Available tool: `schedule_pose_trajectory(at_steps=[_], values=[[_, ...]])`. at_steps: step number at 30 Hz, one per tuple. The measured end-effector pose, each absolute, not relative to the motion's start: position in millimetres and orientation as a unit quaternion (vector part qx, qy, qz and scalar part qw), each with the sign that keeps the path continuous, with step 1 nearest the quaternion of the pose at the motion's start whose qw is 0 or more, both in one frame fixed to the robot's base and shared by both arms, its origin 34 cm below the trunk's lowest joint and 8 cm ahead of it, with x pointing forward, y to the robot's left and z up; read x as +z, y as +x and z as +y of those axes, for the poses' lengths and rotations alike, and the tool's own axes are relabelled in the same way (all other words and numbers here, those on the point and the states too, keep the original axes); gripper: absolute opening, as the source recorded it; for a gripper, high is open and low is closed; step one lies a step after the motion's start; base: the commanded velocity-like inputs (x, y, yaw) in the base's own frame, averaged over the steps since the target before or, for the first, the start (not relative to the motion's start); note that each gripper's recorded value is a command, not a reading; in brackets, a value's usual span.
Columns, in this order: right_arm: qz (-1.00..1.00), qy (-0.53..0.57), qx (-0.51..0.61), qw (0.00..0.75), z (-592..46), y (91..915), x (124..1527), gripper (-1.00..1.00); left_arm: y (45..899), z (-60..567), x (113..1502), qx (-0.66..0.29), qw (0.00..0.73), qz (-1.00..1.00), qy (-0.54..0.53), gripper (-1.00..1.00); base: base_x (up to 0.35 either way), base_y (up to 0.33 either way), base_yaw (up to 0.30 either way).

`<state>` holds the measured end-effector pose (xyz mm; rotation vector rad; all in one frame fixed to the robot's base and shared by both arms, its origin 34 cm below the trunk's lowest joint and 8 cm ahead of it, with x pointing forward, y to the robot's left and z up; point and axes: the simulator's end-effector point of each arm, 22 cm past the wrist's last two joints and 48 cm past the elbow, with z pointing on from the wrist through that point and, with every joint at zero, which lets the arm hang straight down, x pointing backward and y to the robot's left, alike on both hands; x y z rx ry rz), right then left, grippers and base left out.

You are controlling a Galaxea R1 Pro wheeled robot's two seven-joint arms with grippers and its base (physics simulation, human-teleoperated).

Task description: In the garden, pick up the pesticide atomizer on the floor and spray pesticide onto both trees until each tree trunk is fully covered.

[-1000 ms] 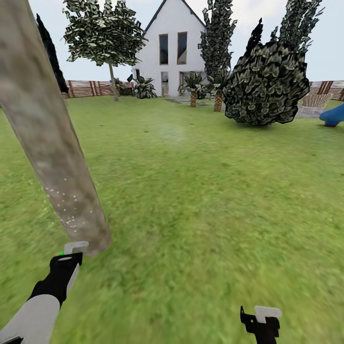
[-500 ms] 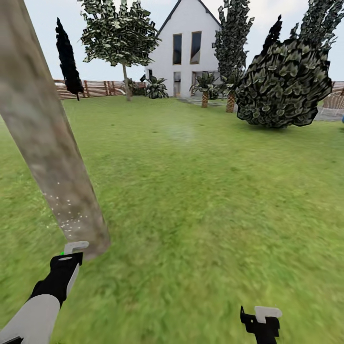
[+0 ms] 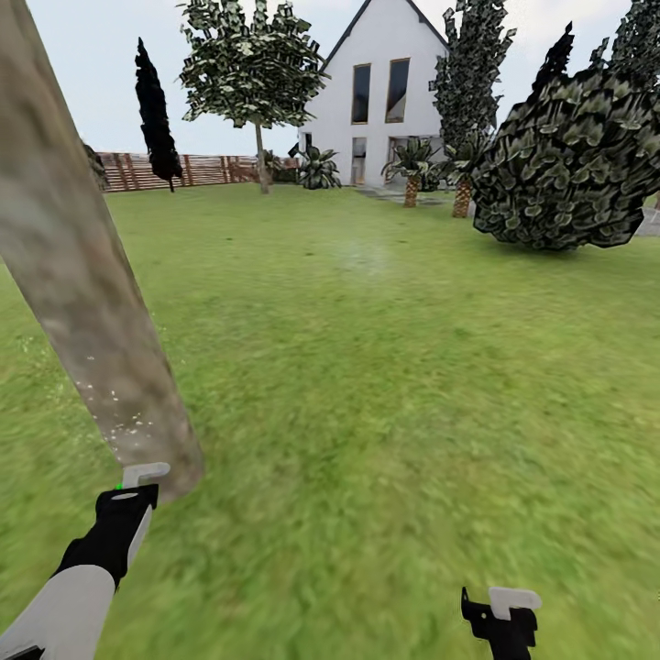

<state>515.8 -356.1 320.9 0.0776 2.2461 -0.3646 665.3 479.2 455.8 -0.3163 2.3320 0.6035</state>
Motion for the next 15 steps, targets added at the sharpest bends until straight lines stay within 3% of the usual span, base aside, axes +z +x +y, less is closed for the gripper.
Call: schedule_pose_trajectory(at_steps=[3,15], values=[[0.896,0.031,-0.145,0.419,-355.9,515.8,320.8,1.0,665.8,479.8,456.9,0.234,0.349,0.899,-0.122,-1.0,0.089,-0.264,0.125],[0.896,0.031,-0.145,0.419,-355.6,515.4,320.5,1.0,665.5,479.0,456.2,0.233,0.349,0.899,-0.123,-1.0,0.077,-0.268,0.273]])
